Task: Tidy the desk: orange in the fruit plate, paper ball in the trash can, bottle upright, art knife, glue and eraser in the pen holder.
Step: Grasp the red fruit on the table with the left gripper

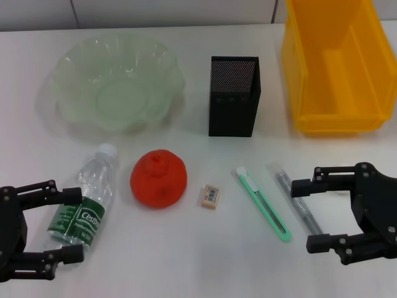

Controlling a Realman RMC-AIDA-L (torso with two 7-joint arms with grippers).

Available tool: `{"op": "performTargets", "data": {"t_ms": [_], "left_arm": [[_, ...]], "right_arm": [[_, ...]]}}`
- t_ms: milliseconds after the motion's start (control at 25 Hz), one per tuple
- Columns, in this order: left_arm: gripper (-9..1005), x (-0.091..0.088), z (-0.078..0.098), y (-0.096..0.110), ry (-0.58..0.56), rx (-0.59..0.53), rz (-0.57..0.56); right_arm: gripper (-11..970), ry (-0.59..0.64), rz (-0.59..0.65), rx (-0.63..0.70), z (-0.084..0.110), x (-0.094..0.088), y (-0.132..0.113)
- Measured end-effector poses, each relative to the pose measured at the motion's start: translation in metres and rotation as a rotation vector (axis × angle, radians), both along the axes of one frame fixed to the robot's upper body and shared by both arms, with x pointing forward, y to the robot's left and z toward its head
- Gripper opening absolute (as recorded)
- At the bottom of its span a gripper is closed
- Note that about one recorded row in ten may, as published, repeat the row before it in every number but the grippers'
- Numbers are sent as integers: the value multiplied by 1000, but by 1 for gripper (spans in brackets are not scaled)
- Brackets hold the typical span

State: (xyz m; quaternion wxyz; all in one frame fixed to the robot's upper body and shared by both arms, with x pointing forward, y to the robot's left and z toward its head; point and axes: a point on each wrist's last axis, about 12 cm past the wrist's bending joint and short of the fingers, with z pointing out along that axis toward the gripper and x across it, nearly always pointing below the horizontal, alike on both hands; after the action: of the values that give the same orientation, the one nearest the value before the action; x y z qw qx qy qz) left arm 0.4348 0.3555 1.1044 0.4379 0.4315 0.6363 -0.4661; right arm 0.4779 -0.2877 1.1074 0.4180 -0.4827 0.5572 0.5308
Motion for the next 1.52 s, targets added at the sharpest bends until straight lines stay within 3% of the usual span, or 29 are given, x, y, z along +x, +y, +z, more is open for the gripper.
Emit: {"op": "performTargets", "data": {"t_ms": [600,800,920,1280,1520], "left_arm": [[835,0,0,0,2,0,2],[832,4,3,1,16,-2,10],[830,10,9,-1,12,7,4],[824,49,33,-26,22,88,-37],[821,95,41,-64,17,294,7]], "right_arm": [[738,-1,-25,-8,-3,-1,1],[737,-36,-329,24,-5,-7,-39],[737,-75,-446,46,-5,-17,-58],[735,-35,-459,-43,-14,-48,-80],[734,-14,-460,-64,-19,-53,-80]]}}
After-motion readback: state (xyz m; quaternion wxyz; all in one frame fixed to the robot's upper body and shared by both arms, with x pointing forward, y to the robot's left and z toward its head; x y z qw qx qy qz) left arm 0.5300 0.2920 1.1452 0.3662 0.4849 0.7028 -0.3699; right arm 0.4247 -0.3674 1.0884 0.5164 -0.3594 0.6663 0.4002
